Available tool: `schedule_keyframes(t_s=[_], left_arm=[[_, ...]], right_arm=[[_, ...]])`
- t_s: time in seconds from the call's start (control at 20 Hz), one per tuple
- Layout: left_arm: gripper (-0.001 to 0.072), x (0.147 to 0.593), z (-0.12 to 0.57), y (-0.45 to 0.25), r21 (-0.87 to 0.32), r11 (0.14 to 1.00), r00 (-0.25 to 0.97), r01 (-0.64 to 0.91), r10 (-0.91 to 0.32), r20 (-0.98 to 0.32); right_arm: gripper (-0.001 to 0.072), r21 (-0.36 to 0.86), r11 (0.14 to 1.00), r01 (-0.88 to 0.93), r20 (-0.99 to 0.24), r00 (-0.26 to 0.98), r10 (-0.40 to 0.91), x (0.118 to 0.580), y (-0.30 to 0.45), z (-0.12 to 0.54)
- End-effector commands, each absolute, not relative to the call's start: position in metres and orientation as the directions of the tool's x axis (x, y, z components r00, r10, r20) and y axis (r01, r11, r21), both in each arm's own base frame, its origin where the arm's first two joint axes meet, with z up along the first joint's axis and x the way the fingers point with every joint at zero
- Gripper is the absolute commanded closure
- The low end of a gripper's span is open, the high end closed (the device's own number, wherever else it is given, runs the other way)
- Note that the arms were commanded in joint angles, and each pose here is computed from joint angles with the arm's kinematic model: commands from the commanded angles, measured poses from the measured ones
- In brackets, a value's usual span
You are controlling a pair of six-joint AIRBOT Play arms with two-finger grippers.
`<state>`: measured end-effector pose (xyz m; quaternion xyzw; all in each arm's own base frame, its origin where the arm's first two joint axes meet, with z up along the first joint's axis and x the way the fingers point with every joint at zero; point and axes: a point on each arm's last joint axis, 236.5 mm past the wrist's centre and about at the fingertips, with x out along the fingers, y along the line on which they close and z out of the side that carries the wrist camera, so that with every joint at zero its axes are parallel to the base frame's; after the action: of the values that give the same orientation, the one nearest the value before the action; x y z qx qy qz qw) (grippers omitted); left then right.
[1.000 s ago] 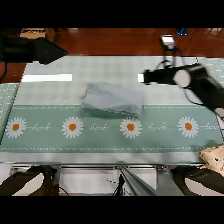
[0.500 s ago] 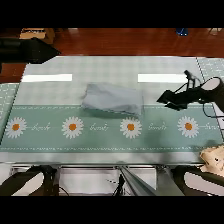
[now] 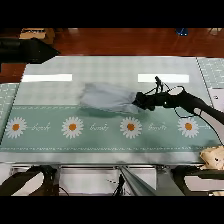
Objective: Fold the shirts.
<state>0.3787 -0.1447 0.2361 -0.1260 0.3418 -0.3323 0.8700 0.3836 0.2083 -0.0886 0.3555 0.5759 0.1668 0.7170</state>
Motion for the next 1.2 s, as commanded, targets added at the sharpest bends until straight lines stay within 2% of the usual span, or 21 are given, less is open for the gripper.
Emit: schedule_keyframes(t_s=[0.0, 0.15, 0.3, 0.5, 0.65, 0.8, 0.95, 1.15], left_arm=[[0.0449, 0.380, 0.234, -0.143, -0.440, 0.753, 0.547, 0.489, -0.657, -0.518], [0.0449, 0.386, 0.221, -0.138, -0.429, 0.770, 0.541, 0.473, -0.638, -0.548], [0.0449, 0.396, 0.201, -0.136, -0.448, 0.773, 0.514, 0.449, -0.634, -0.578], [0.0449, 0.412, 0.167, -0.133, -0.480, 0.777, 0.465, 0.409, -0.629, -0.623], [0.0449, 0.417, 0.148, -0.129, -0.489, 0.782, 0.437, 0.387, -0.623, -0.649], [0.0449, 0.422, 0.139, -0.122, -0.494, 0.789, 0.431, 0.366, -0.614, -0.661], [0.0449, 0.425, 0.131, -0.112, -0.476, 0.806, 0.433, 0.350, -0.590, -0.681], [0.0449, 0.428, 0.126, -0.098, -0.453, 0.824, 0.444, 0.340, -0.565, -0.695]], right_arm=[[0.0679, 0.793, 0.608, 0.046, -0.589, 0.315, 0.744, 0.391, 0.227, -0.051], [0.0680, 0.766, 0.640, -0.051, -0.589, 0.344, 0.732, 0.395, 0.185, 0.008], [0.0680, 0.647, 0.763, -0.002, -0.681, 0.449, 0.579, 0.390, 0.098, 0.075], [0.0680, 0.548, 0.826, 0.131, -0.733, 0.551, 0.399, 0.342, 0.002, 0.146], [0.0680, 0.455, 0.837, 0.304, -0.806, 0.539, 0.243, 0.289, -0.061, 0.156], [0.0680, 0.298, 0.773, 0.560, -0.894, 0.448, 0.021, 0.224, -0.132, 0.147], [0.0680, 0.133, 0.620, 0.773, -0.942, 0.293, -0.164, 0.153, -0.190, 0.140], [0.0680, 0.069, 0.449, 0.891, -0.950, 0.196, -0.244, 0.099, -0.221, 0.138]])
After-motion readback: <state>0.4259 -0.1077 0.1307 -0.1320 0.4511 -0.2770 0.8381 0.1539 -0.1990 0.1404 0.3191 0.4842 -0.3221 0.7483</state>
